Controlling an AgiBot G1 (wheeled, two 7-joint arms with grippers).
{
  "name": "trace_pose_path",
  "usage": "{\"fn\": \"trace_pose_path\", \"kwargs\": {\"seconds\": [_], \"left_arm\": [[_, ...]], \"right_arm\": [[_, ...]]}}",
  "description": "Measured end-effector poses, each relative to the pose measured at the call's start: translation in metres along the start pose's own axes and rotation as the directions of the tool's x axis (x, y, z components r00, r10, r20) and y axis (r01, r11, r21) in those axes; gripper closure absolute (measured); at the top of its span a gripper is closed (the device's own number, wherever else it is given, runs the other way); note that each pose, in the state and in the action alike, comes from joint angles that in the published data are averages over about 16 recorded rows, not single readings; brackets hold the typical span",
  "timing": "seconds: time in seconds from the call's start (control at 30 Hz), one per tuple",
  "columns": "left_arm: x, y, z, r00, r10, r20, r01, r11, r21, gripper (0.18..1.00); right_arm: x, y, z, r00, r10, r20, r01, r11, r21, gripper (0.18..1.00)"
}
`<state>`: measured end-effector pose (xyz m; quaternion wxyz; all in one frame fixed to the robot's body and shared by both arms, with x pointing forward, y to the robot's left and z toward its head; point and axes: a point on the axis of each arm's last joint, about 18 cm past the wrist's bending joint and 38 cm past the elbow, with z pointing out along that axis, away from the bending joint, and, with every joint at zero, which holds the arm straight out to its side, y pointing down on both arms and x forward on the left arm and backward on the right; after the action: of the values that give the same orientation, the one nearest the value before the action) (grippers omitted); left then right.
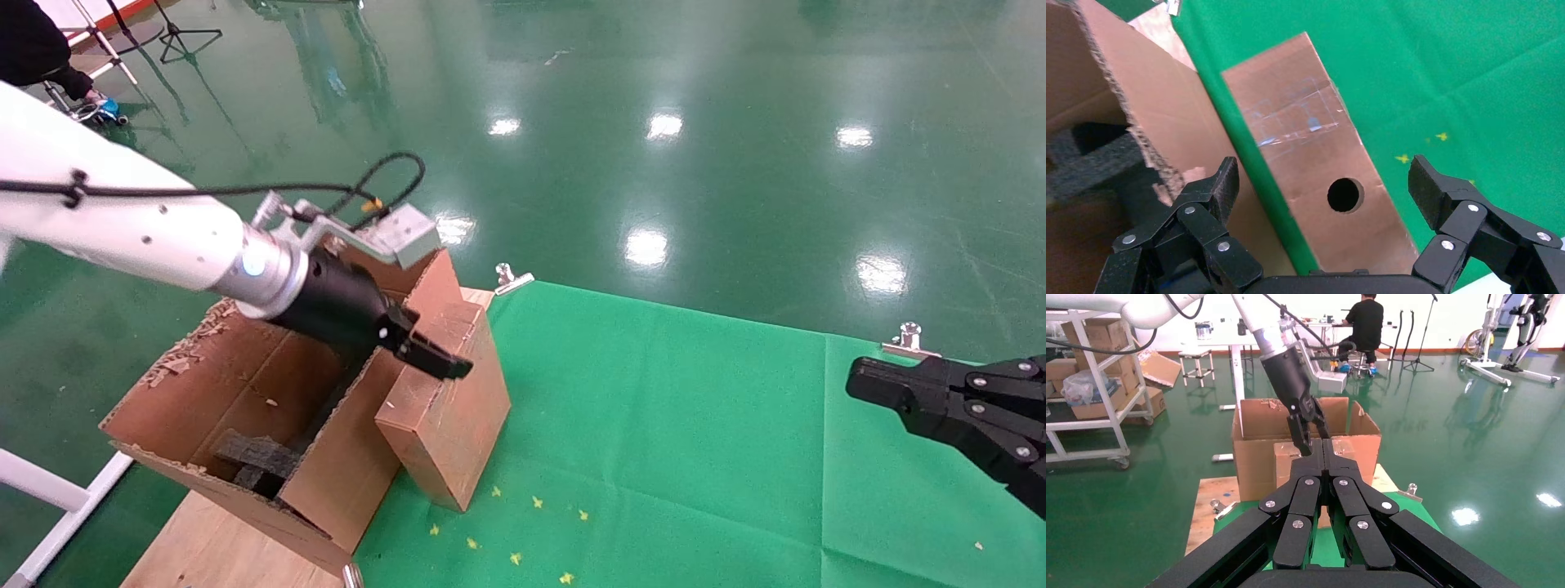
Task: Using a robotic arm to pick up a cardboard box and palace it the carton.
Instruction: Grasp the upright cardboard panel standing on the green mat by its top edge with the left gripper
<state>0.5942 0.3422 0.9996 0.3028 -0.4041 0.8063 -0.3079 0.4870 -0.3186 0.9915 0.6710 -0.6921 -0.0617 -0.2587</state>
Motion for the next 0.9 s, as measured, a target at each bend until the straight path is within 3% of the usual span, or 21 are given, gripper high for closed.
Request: {"fn": "trace_pose_path", "kwargs": {"seconds": [0.6, 0.9], "left_arm": [[-0.002, 0.01, 0.02, 1.0, -0.013, -0.005, 0.013, 1.0, -0.001, 0.185], [-0.002, 0.01, 0.019, 1.0, -0.013, -0.006, 0.013, 1.0, -0.001, 0.202]], "right_arm": [[0.0, 0.0, 0.0, 1.0, 0.0, -0.001, 0.0, 1.0, 0.0, 0.984], [0.0, 0.0, 0.0, 1.0, 0.0, -0.001, 0.0, 1.0, 0.0, 0.939]]}}
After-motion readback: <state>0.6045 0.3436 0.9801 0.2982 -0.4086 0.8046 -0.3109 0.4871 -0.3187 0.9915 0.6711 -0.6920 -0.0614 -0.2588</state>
